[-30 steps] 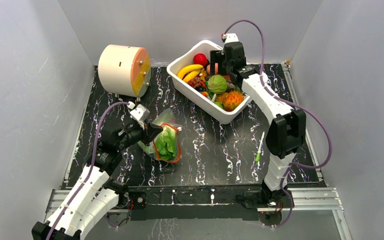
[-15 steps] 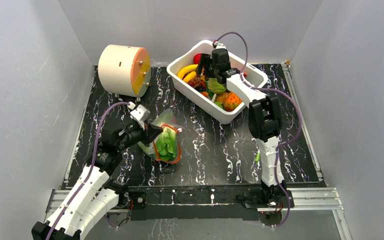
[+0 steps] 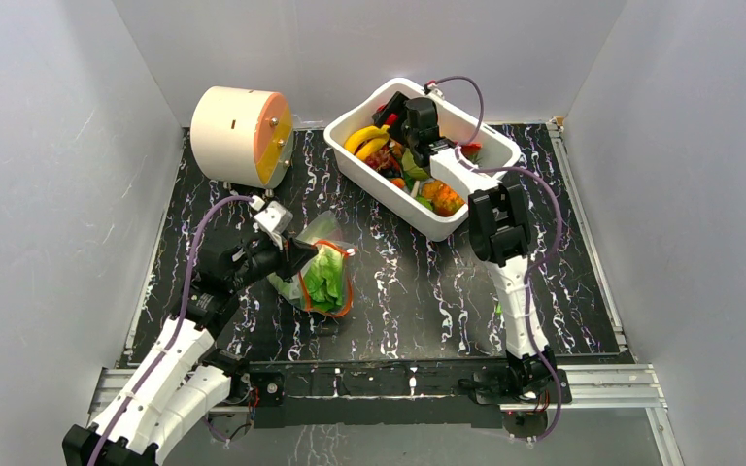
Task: Place the food in the zip-top bag and seal the zipper
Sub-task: Pick up the fake fruit from the bin.
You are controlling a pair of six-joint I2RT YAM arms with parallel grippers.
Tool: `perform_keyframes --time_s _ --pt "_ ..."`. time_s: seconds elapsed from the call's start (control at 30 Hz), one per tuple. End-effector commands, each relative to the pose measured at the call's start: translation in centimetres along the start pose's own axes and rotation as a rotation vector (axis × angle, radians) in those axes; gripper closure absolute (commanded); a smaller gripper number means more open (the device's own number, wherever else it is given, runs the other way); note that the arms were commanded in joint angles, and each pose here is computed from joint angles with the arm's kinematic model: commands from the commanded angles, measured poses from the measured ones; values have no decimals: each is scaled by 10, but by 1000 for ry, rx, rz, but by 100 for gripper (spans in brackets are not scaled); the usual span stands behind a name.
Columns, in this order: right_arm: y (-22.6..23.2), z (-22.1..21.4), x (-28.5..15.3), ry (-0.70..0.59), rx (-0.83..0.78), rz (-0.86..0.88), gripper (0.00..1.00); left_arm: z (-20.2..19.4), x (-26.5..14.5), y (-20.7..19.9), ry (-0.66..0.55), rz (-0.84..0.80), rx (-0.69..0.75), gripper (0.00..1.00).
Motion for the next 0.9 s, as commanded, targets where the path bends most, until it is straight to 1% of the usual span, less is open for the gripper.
perform_keyframes --time_s 0.0,0.13,0.27,0.43,0.53,0.63,0.77,0.87 --pt "12 10 15 -75 122 70 17 23 -2 -5 -79 -13 30 100" --pt "-4 1 26 -50 179 -29 17 22 -4 -4 -87 -3 33 100" --pt "-11 -5 27 -48 237 -64 22 21 -4 -4 -85 -2 36 100" --pt "-29 -11 26 -50 221 -210 24 21 -4 -4 -85 -5 38 100" --pt "-32 -16 26 -52 213 -228 25 20 -5 -4 -82 -3 41 100" --pt "-33 -26 30 -27 214 -237 28 19 -5 -3 -80 0 43 100" --pt "-35 -42 33 -4 229 -245 29 18 -4 -2 -77 2 42 100" --pt "-33 -47 36 -6 247 -214 34 18 -4 -2 -77 4 42 100"
Point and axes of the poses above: each gripper's point midway between its finger pads, its own x axis out along the fingers, its own y axis along the line the jaws close on, z = x × y, the point moved 2 cm from there along -x, back along the fingers, and after that the axes turned 2 degrees about -x, right-handed, at the moved point
